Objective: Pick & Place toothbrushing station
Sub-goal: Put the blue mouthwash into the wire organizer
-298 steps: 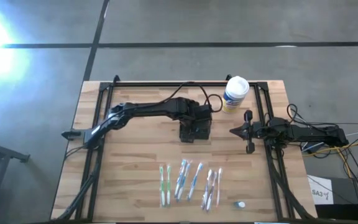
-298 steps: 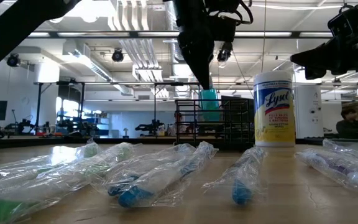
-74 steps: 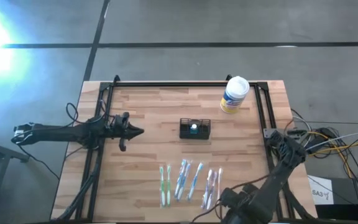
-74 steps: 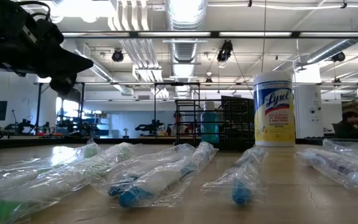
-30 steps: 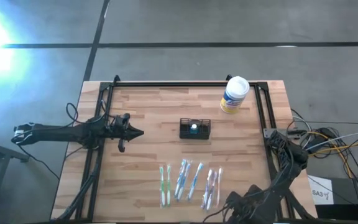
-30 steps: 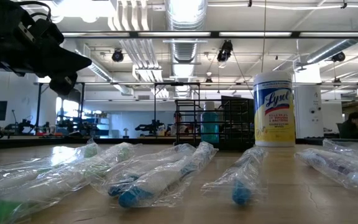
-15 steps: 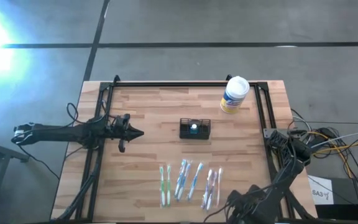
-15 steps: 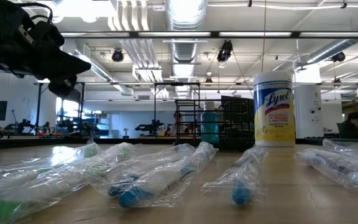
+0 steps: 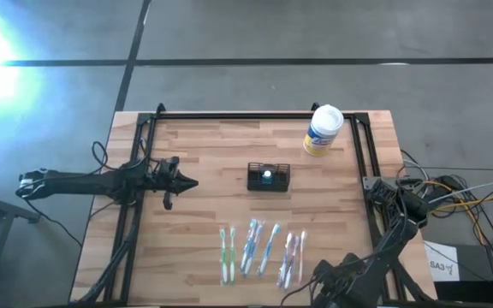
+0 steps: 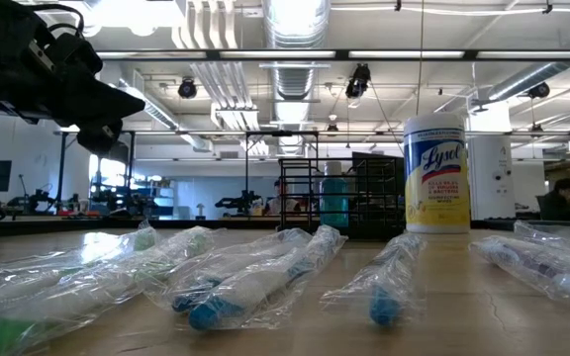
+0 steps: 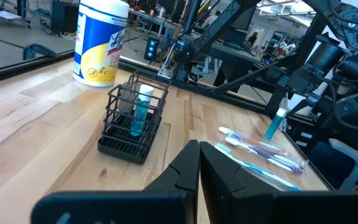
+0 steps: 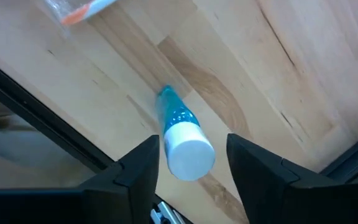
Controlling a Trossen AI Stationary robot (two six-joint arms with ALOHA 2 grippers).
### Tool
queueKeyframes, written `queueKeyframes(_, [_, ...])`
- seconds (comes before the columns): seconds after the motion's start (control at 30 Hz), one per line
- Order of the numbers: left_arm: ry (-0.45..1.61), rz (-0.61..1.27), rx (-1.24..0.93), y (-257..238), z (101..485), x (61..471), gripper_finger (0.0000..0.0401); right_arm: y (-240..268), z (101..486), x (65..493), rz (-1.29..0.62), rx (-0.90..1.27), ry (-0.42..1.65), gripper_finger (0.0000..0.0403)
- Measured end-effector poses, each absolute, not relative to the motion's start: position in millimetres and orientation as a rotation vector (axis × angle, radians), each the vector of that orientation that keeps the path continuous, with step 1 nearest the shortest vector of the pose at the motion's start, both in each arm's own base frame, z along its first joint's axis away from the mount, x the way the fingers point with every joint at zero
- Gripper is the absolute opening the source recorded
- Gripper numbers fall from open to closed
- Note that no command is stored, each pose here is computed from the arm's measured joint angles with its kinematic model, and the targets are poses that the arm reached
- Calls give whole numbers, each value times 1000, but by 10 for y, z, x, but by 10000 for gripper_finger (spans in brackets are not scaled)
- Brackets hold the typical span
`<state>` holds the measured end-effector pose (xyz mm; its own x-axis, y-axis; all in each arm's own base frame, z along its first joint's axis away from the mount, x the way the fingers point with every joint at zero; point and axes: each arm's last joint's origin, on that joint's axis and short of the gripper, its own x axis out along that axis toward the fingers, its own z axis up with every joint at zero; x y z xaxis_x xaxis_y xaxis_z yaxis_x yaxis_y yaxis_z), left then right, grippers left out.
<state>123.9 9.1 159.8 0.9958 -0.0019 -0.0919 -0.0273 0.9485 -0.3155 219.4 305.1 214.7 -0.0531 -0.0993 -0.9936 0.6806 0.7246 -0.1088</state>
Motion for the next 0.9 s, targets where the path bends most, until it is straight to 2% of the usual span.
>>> queueKeyframes(0.37, [94,14,-322,91,1596,1239,12,3040,2185,2188,-647,485,1506,84])
queueKeyframes(0.63, [94,14,-317,91,1595,1239,13,2993,2313,2197,-581,470,1480,84])
queueKeyframes(0.9, [94,16,-301,92,1595,1239,16,2714,2861,2276,-390,353,1135,86])
